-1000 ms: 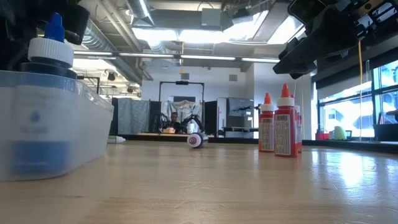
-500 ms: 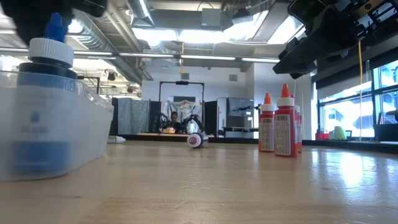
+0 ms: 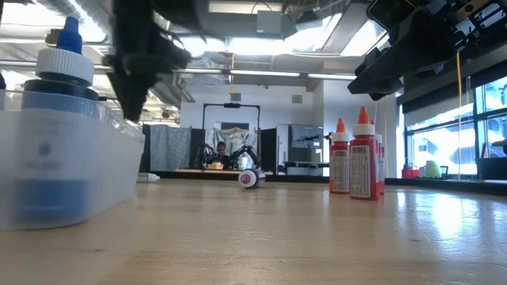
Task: Pick & Place food coloring
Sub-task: Put the small green food coloring bottle into the bin
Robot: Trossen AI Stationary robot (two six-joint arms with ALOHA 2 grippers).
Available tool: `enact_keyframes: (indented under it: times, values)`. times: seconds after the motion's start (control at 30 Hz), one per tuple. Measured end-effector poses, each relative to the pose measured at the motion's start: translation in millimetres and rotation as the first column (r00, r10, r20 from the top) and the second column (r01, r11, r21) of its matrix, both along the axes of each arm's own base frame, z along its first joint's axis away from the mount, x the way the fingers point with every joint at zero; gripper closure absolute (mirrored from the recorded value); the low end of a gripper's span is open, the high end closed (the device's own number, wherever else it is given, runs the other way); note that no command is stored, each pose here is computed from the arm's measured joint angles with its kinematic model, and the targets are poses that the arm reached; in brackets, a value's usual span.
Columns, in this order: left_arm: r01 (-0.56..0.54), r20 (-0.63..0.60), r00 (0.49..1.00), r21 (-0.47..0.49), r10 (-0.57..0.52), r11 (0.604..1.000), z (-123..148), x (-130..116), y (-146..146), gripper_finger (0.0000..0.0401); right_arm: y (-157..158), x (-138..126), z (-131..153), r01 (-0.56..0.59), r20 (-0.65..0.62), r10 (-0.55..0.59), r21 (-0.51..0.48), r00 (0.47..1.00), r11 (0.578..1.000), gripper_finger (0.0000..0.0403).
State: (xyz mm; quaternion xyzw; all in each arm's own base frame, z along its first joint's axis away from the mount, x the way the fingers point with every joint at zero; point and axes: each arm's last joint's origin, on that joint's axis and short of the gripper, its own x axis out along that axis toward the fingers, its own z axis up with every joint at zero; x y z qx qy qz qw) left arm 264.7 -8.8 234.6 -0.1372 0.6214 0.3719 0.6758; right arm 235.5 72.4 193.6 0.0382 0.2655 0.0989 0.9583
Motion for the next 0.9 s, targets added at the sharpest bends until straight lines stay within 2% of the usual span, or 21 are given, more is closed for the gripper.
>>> enact_keyframes:
  times: [0.17, 0.27, 0.37, 0.4, 0.47, 0.67, 0.77, 0.9]
  values:
    - [-0.004, -0.017, 1.000, 0.000, 0.004, 1.000, 0, 2, 41, 0.0283, 0, 0, 0, 0.000, 0.000, 0.000, -0.001, 1.000, 1.000, 0.0246]
    - [0.009, 0.003, 1.000, -0.112, -0.009, 0.994, -1, 1, 67, 0.0286, 0, 0, 0, 0.000, 0.000, 0.000, -0.001, 1.000, 1.000, 0.0246]
    - [0.040, 0.067, 0.998, -0.287, -0.022, 0.957, 0, 1, 92, 0.0287, 0, 0, 0, -0.006, 0.002, 0.006, -0.011, 1.000, 1.000, 0.0246]
    - [0.045, 0.085, 0.996, -0.321, -0.019, 0.946, 2, 2, 100, 0.0286, 0, 0, 0, -0.012, 0.005, 0.012, -0.021, 1.000, 1.000, 0.0246]
    - [0.065, 0.092, 0.995, -0.332, -0.036, 0.941, 7, 5, 116, 0.0285, 0, 0, 0, -0.025, 0.010, 0.025, -0.044, 1.000, 0.999, 0.0246]
    - [0.027, -0.036, 0.999, -0.294, -0.039, 0.955, 24, 16, 156, 0.0287, -5, 1, 0, -0.017, 0.015, 0.018, -0.067, 1.000, 0.998, 0.0246]
    - [0.028, -0.112, 0.991, -0.332, -0.069, 0.943, 25, 24, 172, 0.0285, -8, 2, 0, -0.004, 0.010, 0.005, -0.069, 1.000, 0.998, 0.0246]
    - [0.019, -0.217, 0.969, -0.405, -0.116, 0.914, 12, 35, 194, 0.0283, -10, 1, -3, 0.000, -0.019, -0.002, -0.075, 1.000, 0.997, 0.0246]
